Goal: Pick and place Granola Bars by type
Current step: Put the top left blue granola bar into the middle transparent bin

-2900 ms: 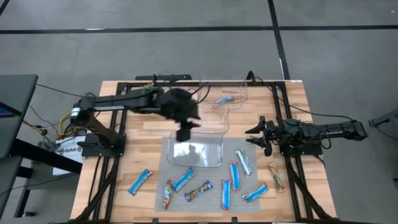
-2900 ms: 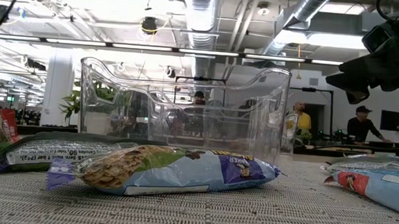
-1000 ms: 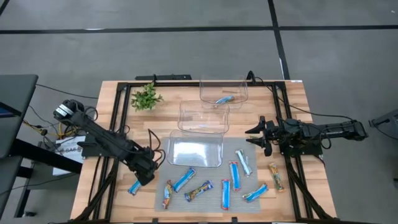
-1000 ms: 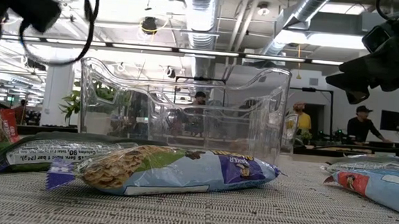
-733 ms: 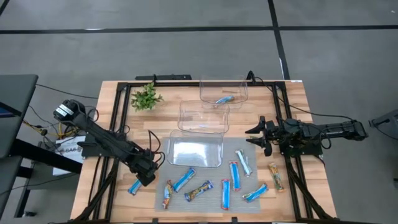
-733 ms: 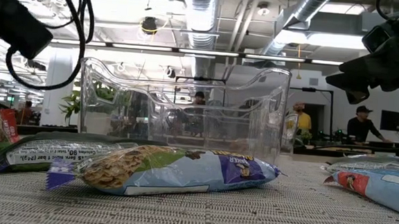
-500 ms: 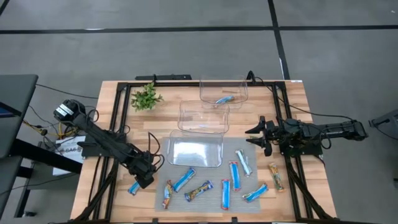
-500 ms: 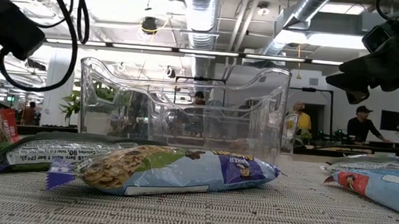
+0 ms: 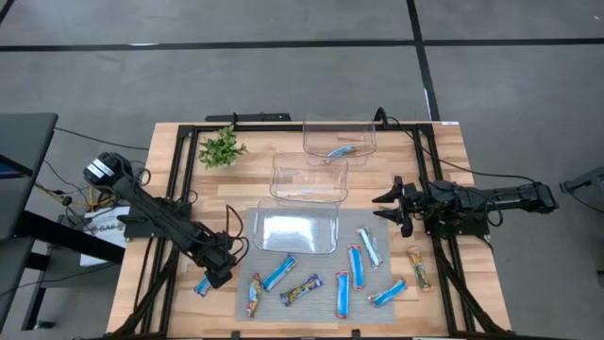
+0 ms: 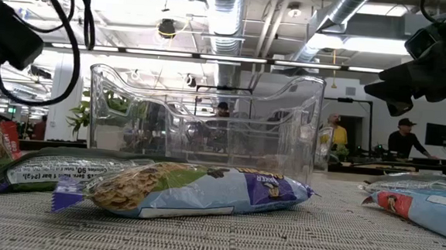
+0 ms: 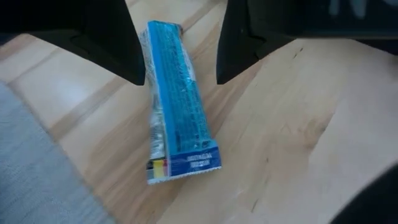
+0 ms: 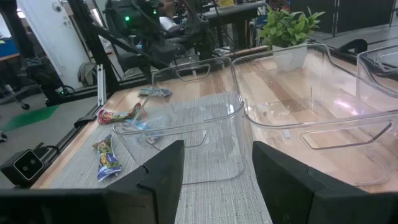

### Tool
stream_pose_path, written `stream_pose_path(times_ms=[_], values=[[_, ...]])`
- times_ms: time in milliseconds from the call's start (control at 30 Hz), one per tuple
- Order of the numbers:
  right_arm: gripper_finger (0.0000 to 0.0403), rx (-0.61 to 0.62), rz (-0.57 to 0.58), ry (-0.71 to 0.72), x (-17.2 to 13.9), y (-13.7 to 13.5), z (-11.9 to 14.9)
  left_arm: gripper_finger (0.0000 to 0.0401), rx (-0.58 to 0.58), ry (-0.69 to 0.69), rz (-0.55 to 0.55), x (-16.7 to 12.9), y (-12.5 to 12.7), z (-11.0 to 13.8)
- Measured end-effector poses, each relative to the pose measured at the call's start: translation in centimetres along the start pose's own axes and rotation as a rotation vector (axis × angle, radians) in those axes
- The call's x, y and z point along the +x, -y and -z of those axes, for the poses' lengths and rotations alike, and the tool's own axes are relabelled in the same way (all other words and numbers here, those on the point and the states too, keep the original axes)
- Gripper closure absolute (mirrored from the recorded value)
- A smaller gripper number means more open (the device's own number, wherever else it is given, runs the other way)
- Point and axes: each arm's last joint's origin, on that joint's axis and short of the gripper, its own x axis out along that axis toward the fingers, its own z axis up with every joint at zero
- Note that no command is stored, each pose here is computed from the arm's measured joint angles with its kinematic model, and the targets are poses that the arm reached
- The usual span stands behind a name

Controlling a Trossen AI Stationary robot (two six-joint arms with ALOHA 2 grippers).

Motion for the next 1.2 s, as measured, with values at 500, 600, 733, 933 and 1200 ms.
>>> stream_pose_path(times_ms=[500,600,733,933,1200], values=[[0.0219,0.0,0.0,0.0,0.0,0.0,0.0,0.0195,0.03,0.043,-0.004,1.1,0.8,0.1],[0.0219,0.0,0.0,0.0,0.0,0.0,0.0,0.0195,0.036,0.047,0.002,1.3,0.8,0.3],[0.0219,0.0,0.001,0.0,0.0,0.0,0.0,0.0195,0.024,0.032,0.023,2.2,0.5,0.5],[0.0219,0.0,0.0,0.0,0.0,0.0,0.0,0.0195,0.011,0.027,0.027,3.0,-0.1,0.6],[0.0219,0.0,0.0,0.0,0.0,0.0,0.0,0.0195,0.018,0.04,0.025,3.4,-0.4,0.7]])
